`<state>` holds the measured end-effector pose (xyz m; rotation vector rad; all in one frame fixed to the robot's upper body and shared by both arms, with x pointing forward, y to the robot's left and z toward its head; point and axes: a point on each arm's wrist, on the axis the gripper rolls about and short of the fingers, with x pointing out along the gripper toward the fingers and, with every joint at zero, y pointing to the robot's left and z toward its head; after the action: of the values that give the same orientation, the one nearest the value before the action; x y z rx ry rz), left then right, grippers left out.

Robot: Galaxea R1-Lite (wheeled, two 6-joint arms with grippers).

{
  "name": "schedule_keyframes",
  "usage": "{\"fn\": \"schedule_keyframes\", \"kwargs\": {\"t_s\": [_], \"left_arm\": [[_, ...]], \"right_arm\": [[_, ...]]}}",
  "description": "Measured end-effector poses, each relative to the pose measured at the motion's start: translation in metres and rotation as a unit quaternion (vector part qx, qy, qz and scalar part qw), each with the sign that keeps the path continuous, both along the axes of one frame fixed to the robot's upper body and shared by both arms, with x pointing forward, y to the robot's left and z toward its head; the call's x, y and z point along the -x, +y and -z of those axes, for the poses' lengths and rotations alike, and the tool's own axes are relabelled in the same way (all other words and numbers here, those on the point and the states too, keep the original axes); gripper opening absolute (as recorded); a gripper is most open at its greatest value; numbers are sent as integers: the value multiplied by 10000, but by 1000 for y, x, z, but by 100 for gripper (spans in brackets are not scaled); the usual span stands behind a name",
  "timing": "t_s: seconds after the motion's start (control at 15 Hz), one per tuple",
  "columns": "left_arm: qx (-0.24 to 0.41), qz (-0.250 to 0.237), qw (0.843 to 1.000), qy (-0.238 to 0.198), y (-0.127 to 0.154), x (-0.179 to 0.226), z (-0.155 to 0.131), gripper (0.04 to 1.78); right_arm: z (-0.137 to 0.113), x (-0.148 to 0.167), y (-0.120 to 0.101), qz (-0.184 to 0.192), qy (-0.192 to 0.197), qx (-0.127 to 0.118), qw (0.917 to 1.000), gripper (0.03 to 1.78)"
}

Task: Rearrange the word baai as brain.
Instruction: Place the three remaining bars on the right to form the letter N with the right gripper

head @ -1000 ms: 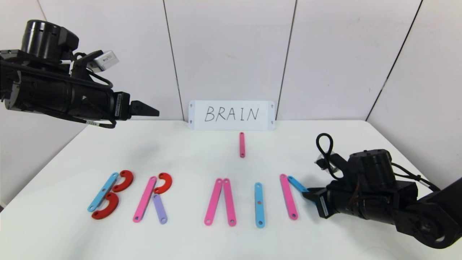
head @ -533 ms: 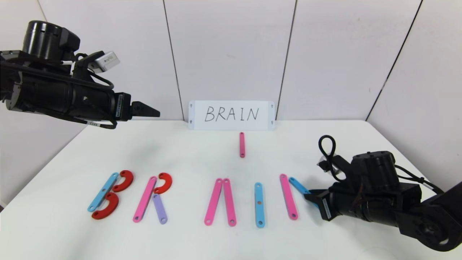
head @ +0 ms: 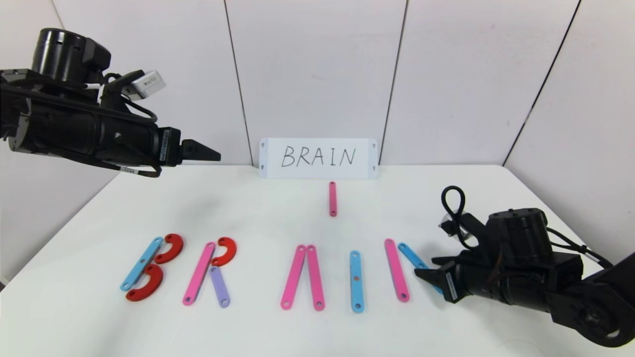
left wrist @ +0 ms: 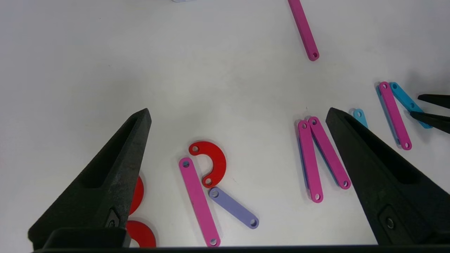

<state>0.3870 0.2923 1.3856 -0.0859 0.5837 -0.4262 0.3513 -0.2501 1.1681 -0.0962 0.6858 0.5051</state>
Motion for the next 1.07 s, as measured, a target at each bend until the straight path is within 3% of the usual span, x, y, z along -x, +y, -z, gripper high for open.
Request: {"fn": "schedule_keyframes", "kwargs": {"t_s": [0.2, 0.4, 0.87, 1.07], "left_arm": [[1, 13, 10000, 0, -1, 0, 0, 174], [0, 25, 10000, 8, -1, 1, 1, 174], [-2, 54, 10000, 9, -3, 2, 1, 174], [-1, 56, 10000, 8, -3, 2, 1, 174]], "right_arm": [[0, -1, -2, 49, -13, -8, 10000, 138], [-3, -2, -5, 120, -59, -45, 9999, 166], [-21, -15, 6, 64, -391, -147, 9991, 173], [-24, -23, 23, 62, -404, 31, 9992, 173]]}}
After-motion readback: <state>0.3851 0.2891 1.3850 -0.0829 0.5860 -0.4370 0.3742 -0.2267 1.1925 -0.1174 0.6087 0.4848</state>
